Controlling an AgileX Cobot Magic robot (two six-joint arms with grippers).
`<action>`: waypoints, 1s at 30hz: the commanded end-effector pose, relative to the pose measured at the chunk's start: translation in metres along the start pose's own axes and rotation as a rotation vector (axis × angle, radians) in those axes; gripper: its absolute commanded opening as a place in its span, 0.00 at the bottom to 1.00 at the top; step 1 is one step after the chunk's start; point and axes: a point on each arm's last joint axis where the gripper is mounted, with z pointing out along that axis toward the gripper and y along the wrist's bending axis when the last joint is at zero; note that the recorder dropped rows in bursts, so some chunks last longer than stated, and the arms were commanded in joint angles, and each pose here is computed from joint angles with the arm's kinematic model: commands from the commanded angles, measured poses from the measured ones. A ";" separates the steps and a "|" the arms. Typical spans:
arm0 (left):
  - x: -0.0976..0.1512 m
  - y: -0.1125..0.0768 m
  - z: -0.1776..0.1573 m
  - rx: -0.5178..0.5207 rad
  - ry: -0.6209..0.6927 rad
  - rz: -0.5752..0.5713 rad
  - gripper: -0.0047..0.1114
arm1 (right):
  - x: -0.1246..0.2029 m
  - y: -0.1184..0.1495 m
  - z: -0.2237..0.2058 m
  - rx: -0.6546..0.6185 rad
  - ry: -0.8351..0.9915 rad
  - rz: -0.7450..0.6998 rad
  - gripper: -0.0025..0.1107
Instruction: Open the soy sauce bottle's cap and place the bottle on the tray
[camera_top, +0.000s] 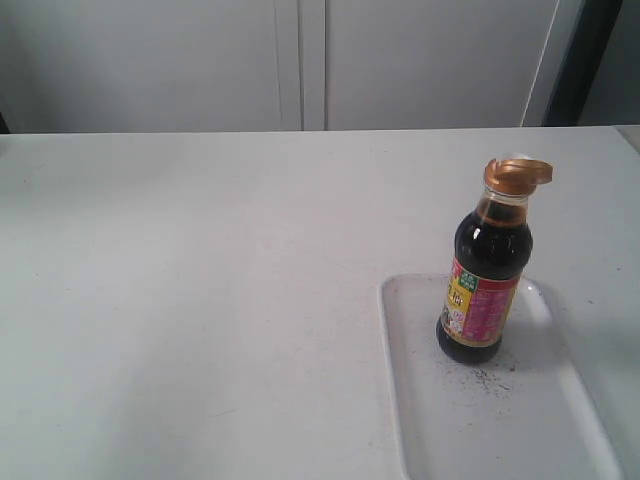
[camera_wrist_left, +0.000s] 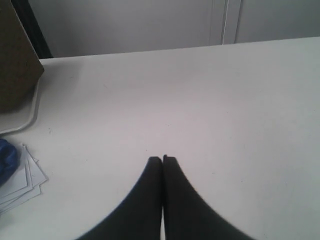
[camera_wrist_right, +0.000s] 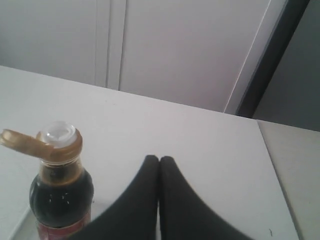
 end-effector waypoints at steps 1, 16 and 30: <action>0.007 -0.002 -0.009 0.013 -0.057 -0.039 0.04 | 0.009 0.003 -0.016 -0.001 -0.067 0.037 0.02; 0.024 -0.004 -0.012 0.009 -0.123 -0.050 0.04 | 0.016 0.005 -0.033 0.006 -0.145 0.042 0.02; 0.024 -0.004 -0.012 0.009 -0.123 -0.050 0.04 | 0.016 0.005 -0.033 0.005 -0.144 0.047 0.02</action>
